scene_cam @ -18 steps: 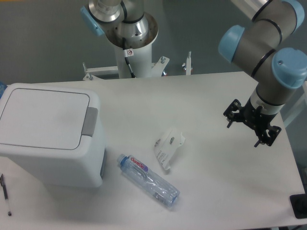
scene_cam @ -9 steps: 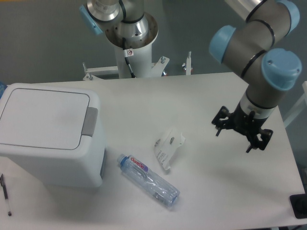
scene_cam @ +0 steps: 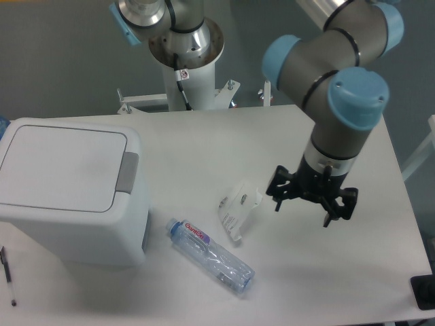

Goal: Open the trash can
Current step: 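Move the gripper over the trash can's grey lid button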

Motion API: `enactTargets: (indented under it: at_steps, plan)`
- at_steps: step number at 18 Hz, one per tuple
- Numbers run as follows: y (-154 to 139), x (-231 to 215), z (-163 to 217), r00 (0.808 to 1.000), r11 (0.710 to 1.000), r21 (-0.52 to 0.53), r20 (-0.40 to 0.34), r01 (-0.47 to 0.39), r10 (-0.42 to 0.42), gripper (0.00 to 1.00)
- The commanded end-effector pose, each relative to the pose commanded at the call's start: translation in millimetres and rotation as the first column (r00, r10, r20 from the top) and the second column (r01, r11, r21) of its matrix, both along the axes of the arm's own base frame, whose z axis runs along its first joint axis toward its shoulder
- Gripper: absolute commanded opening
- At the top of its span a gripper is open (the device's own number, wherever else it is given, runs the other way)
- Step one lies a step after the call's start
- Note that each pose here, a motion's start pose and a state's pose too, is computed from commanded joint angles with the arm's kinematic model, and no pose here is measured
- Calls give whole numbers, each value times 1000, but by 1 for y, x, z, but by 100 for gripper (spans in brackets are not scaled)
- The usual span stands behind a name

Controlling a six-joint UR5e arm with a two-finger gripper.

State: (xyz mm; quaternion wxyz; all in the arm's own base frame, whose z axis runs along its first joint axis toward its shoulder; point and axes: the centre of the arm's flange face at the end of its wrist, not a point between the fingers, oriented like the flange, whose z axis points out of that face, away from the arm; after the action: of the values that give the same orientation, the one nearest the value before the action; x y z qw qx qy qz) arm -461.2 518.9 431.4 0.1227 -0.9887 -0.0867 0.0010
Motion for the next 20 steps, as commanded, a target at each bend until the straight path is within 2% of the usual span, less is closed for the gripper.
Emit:
enactTargets:
  at_steps: [2, 6, 9, 15, 20]
  plan:
    - [12, 20, 9, 1000, 1000, 12, 6, -4, 4, 100]
    - [30, 55, 19, 997, 998, 30, 36, -64, 63, 100]
    - [43, 82, 28, 992, 993, 57, 83, -102, 98, 100]
    - [58, 128, 43, 993, 996, 59, 98, -73, 67, 100]
    - [54, 148, 55, 989, 996, 65, 135, -68, 58, 100]
